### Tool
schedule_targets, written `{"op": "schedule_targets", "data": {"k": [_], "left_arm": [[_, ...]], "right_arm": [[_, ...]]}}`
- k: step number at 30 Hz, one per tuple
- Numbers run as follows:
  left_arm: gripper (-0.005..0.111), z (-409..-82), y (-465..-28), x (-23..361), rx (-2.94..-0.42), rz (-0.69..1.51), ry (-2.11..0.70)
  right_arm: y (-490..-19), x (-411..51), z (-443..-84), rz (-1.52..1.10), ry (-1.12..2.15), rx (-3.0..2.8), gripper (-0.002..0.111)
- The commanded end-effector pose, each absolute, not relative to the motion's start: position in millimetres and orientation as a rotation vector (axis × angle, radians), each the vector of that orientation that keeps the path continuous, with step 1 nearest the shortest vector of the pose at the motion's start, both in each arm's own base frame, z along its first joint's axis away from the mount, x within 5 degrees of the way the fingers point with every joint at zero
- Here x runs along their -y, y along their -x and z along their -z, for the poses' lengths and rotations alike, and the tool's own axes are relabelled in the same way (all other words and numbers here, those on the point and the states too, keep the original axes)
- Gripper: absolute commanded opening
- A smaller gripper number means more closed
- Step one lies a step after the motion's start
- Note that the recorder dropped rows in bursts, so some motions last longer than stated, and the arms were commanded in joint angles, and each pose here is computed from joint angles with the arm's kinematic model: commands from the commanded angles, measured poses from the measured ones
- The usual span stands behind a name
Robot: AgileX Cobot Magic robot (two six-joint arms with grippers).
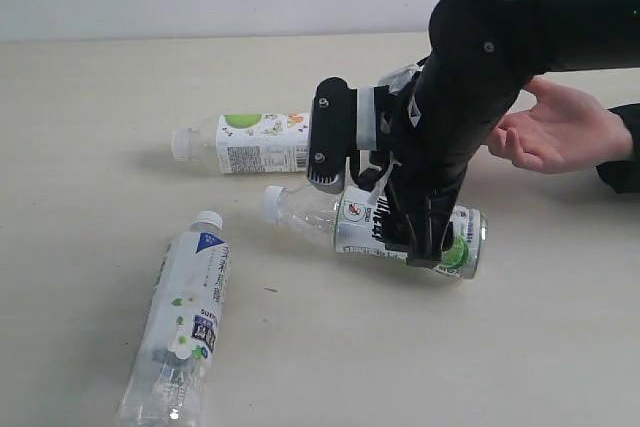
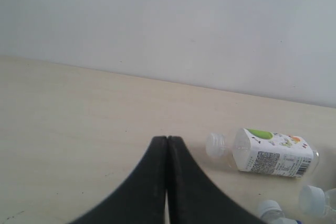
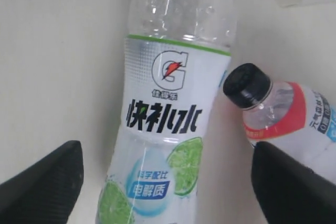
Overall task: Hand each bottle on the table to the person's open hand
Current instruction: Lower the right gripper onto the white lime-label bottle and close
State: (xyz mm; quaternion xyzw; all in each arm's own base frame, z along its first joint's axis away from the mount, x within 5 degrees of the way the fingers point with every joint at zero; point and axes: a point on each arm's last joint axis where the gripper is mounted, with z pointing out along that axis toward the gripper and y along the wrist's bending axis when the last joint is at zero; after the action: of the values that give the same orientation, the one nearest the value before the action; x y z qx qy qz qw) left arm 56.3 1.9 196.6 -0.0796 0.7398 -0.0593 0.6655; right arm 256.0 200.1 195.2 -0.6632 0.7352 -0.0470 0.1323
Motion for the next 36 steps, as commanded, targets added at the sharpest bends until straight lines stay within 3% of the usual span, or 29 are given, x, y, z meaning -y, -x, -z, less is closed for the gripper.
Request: {"op": "schedule_targets", "data": {"k": [1, 18, 28, 31, 36], "left_arm": [[0.0, -196, -56, -1, -1.666, 0.143, 0.178], [0.0, -196, -56, -1, -1.666, 0.143, 0.178], [0.0, -196, -56, -1, -1.666, 0.143, 0.178], [0.0, -196, -56, -1, -1.666, 0.143, 0.178], [0.0, -196, -56, -1, -1.666, 0.143, 0.178]], "right_arm": [[-262, -204, -187, 0.157, 1.937, -2.105, 0.086], [-270, -211, -135, 0.137, 1.978, -2.212, 0.082], [-271, -213, -128, 0.13, 1.972, -2.22, 0.078], [-270, -212, -128, 0.131, 1.975, -2.229, 0.068], [-266, -207, -127, 0.141, 2.02, -2.288, 0.036]]}}
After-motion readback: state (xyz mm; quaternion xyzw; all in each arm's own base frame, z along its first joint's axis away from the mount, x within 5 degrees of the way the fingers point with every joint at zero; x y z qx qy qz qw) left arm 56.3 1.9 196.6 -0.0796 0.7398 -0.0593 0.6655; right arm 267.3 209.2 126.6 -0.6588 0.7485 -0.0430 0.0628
